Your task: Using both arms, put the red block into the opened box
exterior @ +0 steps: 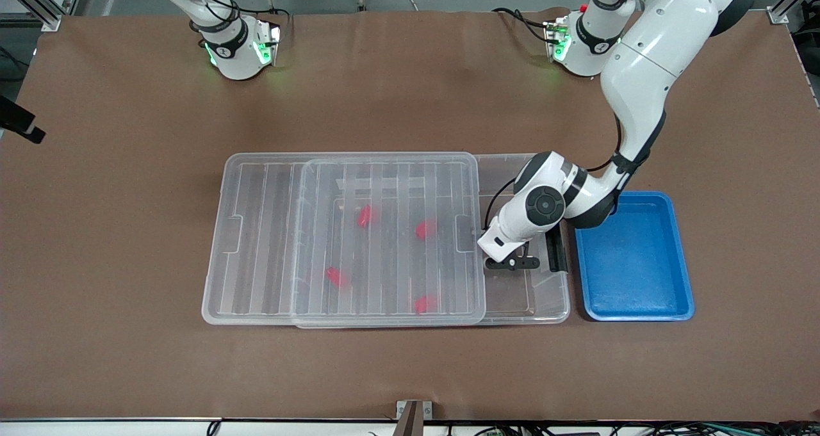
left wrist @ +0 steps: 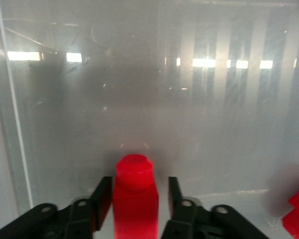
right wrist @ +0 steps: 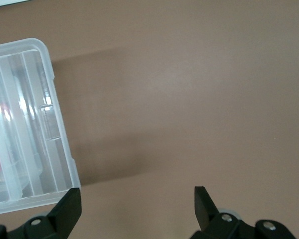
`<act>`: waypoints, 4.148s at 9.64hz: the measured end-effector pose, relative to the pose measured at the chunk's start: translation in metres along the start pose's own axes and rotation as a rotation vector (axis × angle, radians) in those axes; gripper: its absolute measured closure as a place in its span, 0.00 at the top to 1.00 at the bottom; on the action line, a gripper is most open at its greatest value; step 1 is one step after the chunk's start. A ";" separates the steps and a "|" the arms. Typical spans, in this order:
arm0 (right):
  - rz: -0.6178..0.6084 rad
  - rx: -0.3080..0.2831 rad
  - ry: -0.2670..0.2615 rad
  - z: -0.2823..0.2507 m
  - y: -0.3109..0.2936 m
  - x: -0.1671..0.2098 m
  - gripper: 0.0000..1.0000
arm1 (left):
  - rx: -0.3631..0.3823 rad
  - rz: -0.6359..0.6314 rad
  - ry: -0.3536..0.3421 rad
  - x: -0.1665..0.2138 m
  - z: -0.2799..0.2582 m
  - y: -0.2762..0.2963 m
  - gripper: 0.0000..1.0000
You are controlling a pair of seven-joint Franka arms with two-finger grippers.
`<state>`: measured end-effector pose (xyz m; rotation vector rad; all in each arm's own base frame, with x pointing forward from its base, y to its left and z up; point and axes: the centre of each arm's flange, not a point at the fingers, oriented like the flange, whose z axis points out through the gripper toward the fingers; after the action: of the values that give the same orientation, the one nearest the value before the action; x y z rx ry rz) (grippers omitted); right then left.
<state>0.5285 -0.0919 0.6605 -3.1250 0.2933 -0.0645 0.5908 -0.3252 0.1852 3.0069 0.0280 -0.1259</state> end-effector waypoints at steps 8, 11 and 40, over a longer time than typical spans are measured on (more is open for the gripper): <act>-0.017 0.002 -0.011 -0.002 -0.007 -0.002 1.00 | 0.046 -0.014 -0.017 0.002 -0.030 -0.004 0.78; -0.018 0.002 -0.011 -0.002 -0.007 -0.002 1.00 | 0.089 -0.009 -0.003 -0.002 -0.080 0.000 0.81; -0.018 0.005 -0.012 -0.002 -0.007 -0.002 1.00 | 0.174 0.105 0.068 -0.115 -0.507 -0.186 1.00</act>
<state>0.5276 -0.0845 0.6624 -3.1225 0.2645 -0.0465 0.5130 -0.0751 0.6713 3.1762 -0.1418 -0.0153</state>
